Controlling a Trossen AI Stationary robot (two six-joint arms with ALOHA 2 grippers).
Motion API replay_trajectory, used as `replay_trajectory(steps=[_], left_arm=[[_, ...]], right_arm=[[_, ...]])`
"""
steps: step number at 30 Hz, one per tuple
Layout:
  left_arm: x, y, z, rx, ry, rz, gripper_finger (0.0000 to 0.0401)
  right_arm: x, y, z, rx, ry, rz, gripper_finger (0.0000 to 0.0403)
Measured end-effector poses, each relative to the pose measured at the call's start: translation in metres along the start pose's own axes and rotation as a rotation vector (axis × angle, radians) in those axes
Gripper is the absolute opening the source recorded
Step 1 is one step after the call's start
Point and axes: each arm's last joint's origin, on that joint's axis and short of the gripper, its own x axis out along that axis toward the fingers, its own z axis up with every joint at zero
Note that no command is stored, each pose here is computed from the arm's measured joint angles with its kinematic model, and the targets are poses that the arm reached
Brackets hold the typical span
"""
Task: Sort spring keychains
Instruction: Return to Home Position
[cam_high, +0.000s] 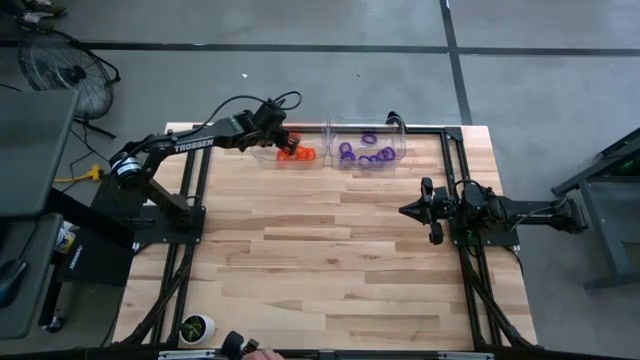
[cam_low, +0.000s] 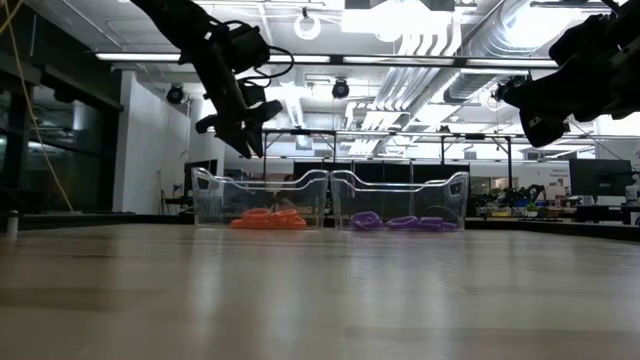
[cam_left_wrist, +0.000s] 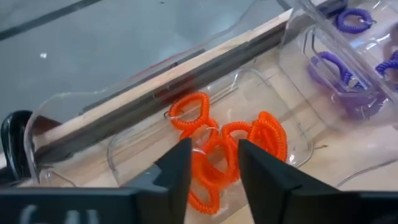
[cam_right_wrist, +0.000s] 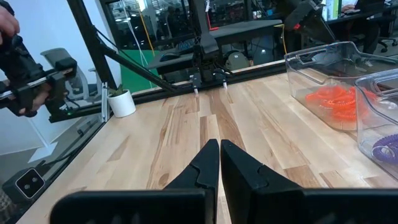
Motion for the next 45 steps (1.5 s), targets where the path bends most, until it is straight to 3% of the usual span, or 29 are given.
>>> replay_trajectory(steps=[5,8,12,17,20,24,31,37,45], left_arm=[[0.0,-0.001,0.001,0.016,-0.01,-0.01,0.0174],[0.0,-0.003,0.002,0.072,-0.017,-0.06,0.0177],[-0.005,-0.009,0.001,0.117,0.006,-0.169,0.0134],[-0.016,-0.026,-0.004,0.182,0.027,-0.342,0.0027],[-0.027,-0.039,-0.01,0.245,0.003,-0.412,0.0011],[-0.044,-0.051,-0.033,0.288,-0.07,-0.496,0.0003],[-0.087,-0.061,-0.091,0.398,-0.184,-0.757,0.0001],[-0.116,-0.046,-0.139,0.46,-0.267,-0.913,0.0001],[-0.125,-0.011,-0.185,0.419,-0.371,-1.025,0.0]], right_arm=[[0.0,0.0,0.0,0.0,0.0,0.0,0.0012],[0.0,0.0,0.0,0.0,0.0,0.0,0.0012],[0.0,0.0,0.0,0.0,0.0,0.0,0.0012],[0.0,0.0,0.0,0.0,0.0,0.0,0.0012],[0.0,0.0,0.0,0.0,0.0,0.001,0.0012],[0.0,0.0,0.0,0.0,0.0,0.0,0.0012],[0.0,0.0,0.0,0.0,0.0,0.0,0.0012],[0.0,0.0,0.0,0.0,0.001,0.001,0.0012],[0.0,0.0,0.0,0.0,0.0,0.0,0.0012]])
